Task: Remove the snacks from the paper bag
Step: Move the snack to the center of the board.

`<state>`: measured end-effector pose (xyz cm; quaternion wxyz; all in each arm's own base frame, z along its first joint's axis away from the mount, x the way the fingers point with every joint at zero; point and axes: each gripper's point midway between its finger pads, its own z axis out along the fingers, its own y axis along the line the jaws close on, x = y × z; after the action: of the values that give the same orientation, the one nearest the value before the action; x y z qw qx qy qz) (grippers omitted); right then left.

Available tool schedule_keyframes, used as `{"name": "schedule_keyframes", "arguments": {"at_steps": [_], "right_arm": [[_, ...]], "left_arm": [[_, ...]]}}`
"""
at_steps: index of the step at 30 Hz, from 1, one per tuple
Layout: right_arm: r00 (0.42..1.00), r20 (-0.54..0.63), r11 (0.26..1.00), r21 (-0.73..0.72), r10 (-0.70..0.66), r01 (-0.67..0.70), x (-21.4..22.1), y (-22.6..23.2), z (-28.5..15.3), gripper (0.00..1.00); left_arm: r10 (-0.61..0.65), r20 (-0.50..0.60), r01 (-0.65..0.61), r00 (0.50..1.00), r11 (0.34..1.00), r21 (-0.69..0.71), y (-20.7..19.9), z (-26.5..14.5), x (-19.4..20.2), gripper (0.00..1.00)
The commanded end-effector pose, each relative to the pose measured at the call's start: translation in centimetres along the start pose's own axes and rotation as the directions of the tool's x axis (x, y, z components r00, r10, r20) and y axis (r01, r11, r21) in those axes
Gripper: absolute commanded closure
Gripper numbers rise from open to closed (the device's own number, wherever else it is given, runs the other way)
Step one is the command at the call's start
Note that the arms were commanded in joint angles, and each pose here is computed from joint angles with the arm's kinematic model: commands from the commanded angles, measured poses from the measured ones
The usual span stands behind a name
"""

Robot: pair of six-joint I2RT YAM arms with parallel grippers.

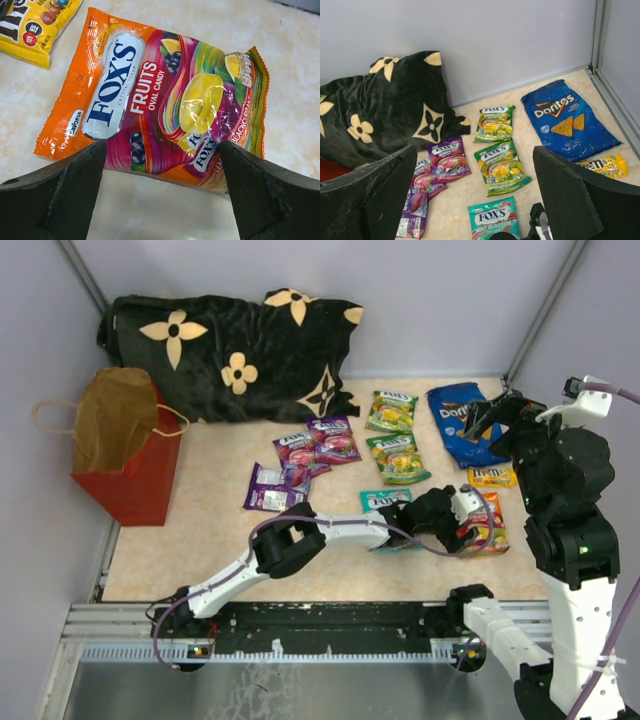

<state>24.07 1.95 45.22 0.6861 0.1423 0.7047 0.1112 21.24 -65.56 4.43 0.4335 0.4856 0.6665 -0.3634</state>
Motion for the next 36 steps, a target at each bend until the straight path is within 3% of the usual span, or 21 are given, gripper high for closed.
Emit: {"name": "schedule_keyframes", "arguments": {"at_steps": [1,8,13,20,24,28,31,34,36], "right_arm": [[0.999,0.038,1.0,-0.029,-0.006,0.007,-0.9,0.5,0.0,0.01],[1.0,0.023,0.998,-0.062,-0.004,0.005,-0.7,1.1,0.0,0.01],[1.0,0.024,0.995,-0.098,0.003,0.0,-0.9,1.9,0.1,0.01],[0.996,0.087,0.997,-0.075,0.021,-0.015,-2.8,1.8,0.4,0.01],[0.993,0.11,0.996,-0.082,0.044,-0.035,-3.6,2.2,0.9,0.01],[0.995,0.075,0.991,-0.123,0.068,-0.058,-2.7,3.3,2.5,0.01],[0.997,0.002,0.986,-0.149,0.082,-0.08,-0.4,4.1,4.9,0.01],[0.993,-0.08,0.982,-0.159,0.092,-0.104,2.6,4.5,7.5,0.01],[0.983,-0.157,0.976,-0.179,0.097,-0.124,5.8,4.9,9.2,0.03]], "left_arm": [[-0.091,-0.063,0.089,0.994,0.996,-0.026,-1.9,1.4,3.5,0.0],[-0.162,-0.014,0.161,0.987,0.986,-0.055,-1.8,3.0,2.8,0.0],[-0.094,0.092,0.1,0.991,0.993,-0.065,-1.4,1.5,-2.7,0.0],[0.0,0.298,0.022,0.955,0.997,-0.071,-1.3,-8.0,-15.2,0.0],[0.002,0.339,0.041,0.941,0.992,-0.12,0.8,-14.2,-17.4,0.0],[-0.017,0.347,0.109,0.938,0.963,-0.247,5.3,-21.1,-17.5,0.0],[-0.086,0.329,0.202,0.94,0.919,-0.339,10.1,-25.7,-15.0,0.0],[-0.125,0.287,0.253,0.95,0.845,-0.472,15.2,-30.0,-10.8,0.0],[-0.161,0.239,0.276,0.958,0.754,-0.596,19.3,-33.1,-7.4,0.0]]}}
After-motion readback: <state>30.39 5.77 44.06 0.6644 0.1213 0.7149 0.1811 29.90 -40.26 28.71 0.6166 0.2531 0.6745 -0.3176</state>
